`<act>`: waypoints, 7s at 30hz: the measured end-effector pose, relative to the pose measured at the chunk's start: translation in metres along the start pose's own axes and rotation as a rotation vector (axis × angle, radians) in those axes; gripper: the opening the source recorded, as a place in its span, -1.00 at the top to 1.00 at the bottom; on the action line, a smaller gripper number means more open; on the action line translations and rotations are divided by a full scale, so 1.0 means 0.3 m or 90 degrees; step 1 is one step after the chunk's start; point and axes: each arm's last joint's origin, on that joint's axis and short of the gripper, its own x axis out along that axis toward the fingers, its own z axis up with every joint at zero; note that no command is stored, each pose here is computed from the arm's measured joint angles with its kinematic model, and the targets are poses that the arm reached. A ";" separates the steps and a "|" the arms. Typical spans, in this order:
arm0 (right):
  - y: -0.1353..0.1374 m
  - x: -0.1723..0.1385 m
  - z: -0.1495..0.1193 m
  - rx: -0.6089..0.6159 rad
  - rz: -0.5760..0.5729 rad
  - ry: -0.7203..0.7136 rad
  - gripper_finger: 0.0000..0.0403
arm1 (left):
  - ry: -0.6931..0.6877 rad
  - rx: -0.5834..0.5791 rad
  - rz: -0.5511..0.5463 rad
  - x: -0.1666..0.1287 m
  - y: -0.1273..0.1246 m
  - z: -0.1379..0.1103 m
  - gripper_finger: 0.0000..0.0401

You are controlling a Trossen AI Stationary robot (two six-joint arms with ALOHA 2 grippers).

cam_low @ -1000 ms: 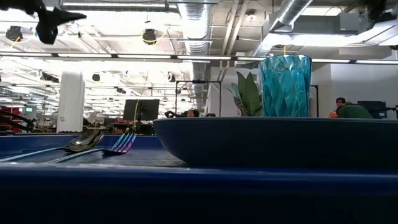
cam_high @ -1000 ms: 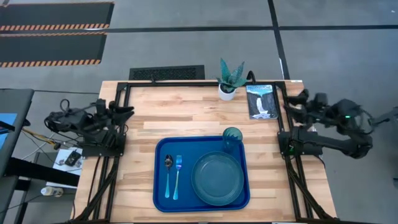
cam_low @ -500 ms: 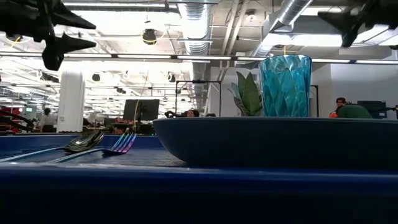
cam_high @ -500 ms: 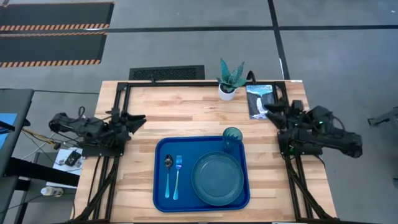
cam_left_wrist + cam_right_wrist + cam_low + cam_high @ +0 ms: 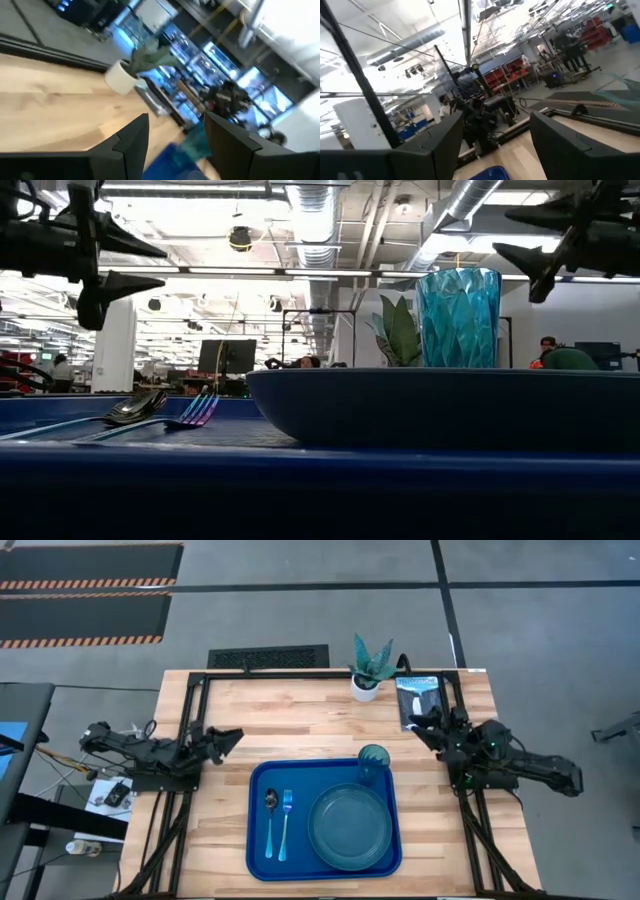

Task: Pick and place plate/cup/fork/spoon on tray
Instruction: Return to Home Position

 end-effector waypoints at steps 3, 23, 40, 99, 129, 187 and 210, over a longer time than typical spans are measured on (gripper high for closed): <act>0.000 -0.001 0.015 0.012 -0.005 -0.033 -0.26 | -0.034 -0.046 0.016 -0.003 0.001 0.011 0.11; -0.042 -0.013 0.070 0.216 -0.063 -0.158 -0.26 | 0.216 -0.388 -0.150 -0.008 -0.034 -0.014 0.11; 0.001 -0.013 0.059 -0.105 0.130 -0.035 -0.26 | -0.012 0.311 -0.163 -0.005 -0.044 0.026 0.11; -0.025 -0.012 -0.100 -0.183 0.076 0.235 -0.26 | 0.158 0.373 -0.143 0.021 0.016 0.022 0.11; -0.024 -0.012 -0.100 -0.184 0.076 0.234 -0.26 | 0.092 0.296 -0.158 0.031 0.017 0.016 0.11; -0.024 -0.012 -0.099 -0.184 0.077 0.233 -0.26 | 0.092 0.295 -0.158 0.031 0.017 0.016 0.11; -0.024 -0.012 -0.099 -0.184 0.077 0.233 -0.26 | 0.092 0.295 -0.158 0.031 0.017 0.016 0.11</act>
